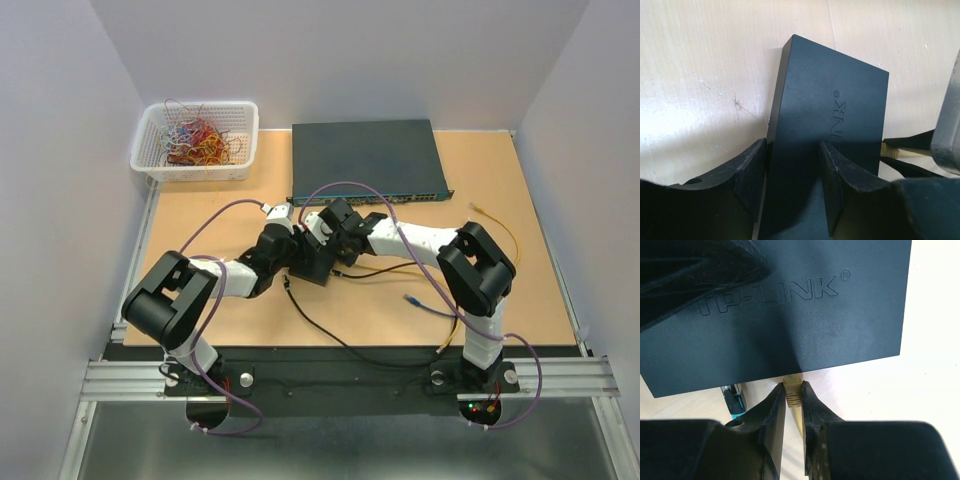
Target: Insert the plug into the switch port
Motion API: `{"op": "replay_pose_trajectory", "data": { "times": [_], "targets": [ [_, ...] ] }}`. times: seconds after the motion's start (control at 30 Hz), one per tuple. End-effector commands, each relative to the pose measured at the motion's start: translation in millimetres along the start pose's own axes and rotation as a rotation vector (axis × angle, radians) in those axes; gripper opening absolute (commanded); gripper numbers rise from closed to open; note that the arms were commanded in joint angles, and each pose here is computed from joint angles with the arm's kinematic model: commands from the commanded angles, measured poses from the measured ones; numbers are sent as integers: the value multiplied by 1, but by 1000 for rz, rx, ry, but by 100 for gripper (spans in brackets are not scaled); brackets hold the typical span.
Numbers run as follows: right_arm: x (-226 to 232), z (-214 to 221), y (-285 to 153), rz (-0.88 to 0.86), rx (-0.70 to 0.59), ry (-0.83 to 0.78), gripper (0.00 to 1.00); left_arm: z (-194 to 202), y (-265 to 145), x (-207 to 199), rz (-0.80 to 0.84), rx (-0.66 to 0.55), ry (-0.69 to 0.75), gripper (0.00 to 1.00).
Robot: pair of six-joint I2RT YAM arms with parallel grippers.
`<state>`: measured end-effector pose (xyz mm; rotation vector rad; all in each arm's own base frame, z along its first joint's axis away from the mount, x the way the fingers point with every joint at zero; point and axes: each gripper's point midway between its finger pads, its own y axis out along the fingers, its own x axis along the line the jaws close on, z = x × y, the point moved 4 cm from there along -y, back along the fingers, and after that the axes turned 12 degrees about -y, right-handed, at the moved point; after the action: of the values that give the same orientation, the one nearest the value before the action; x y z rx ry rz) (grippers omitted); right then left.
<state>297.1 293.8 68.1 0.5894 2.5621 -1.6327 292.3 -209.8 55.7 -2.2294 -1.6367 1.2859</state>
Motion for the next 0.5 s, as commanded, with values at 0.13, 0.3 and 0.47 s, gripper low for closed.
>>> {"op": "replay_pose_trajectory", "data": {
  "times": [0.13,0.3,0.47],
  "targets": [
    [-4,-168,-46,-8,-681,-124,1,105,-19,-37,165,398,186,51],
    [-1,-158,-40,-12,-649,-81,0,101,-19,-37,136,389,186,51],
    [2,-122,-33,49,-547,-15,13,87,-15,-28,32,335,178,51]
  ]
}}
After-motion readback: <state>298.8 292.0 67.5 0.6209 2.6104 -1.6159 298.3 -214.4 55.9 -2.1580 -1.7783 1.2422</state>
